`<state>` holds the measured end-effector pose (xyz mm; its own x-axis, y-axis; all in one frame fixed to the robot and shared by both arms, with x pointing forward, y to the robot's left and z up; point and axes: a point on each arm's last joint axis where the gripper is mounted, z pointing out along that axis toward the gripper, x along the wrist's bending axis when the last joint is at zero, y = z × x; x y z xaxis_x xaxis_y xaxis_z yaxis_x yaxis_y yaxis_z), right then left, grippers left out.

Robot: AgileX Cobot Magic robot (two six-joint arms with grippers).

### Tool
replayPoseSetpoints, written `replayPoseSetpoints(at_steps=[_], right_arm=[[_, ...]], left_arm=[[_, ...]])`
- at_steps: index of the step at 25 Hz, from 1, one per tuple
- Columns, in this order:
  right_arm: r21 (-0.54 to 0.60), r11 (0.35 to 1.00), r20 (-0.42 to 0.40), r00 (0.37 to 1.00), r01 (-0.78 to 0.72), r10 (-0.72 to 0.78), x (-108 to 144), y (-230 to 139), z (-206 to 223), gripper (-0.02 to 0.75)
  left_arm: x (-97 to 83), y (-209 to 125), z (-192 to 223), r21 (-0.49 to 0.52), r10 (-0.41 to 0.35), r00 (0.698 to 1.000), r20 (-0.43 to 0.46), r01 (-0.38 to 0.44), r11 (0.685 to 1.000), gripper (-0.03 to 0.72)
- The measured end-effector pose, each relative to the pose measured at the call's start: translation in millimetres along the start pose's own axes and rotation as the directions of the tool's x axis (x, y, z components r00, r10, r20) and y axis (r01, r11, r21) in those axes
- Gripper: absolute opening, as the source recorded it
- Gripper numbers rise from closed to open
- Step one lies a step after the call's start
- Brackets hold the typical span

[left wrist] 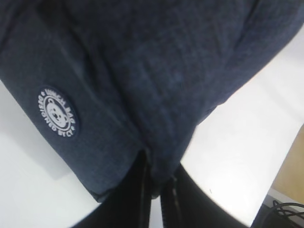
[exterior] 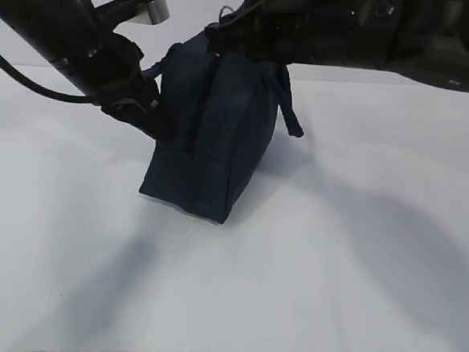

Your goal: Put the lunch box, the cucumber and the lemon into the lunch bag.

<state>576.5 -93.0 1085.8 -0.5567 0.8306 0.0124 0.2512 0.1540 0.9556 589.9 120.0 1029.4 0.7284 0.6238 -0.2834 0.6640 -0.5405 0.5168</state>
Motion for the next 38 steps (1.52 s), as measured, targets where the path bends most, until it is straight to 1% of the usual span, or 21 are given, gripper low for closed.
replayPoseSetpoints(at_steps=[3,10,15,21,27,38], right_arm=[[0.000,1.000,0.032,0.999,0.015,-0.015,-3,6,7,0.005],[-0.004,0.999,0.070,0.996,0.052,-0.051,-8,14,27,0.005],[-0.003,0.997,0.085,0.994,0.074,-0.074,-10,16,31,0.005],[-0.012,1.000,0.121,0.992,0.018,-0.017,-22,19,35,0.005],[-0.021,1.000,0.139,0.990,-0.015,0.018,-26,22,48,0.005],[-0.002,0.999,0.235,0.971,-0.054,0.053,-38,21,66,0.005]], left_arm=[[0.0,0,0,0.003,0.008,1.000,0.000,-0.008,1.000,-0.003],[0.4,-1,0,0.010,0.021,1.000,-0.005,-0.021,1.000,-0.004],[0.8,-1,0,0.016,0.026,1.000,-0.008,-0.026,1.000,-0.004],[1.1,-1,0,0.014,0.029,1.000,-0.012,-0.028,0.999,-0.004],[1.6,-1,0,0.016,0.033,0.999,-0.018,-0.033,0.999,-0.004],[1.1,-3,0,0.033,0.037,0.999,-0.011,-0.037,0.999,-0.004]])
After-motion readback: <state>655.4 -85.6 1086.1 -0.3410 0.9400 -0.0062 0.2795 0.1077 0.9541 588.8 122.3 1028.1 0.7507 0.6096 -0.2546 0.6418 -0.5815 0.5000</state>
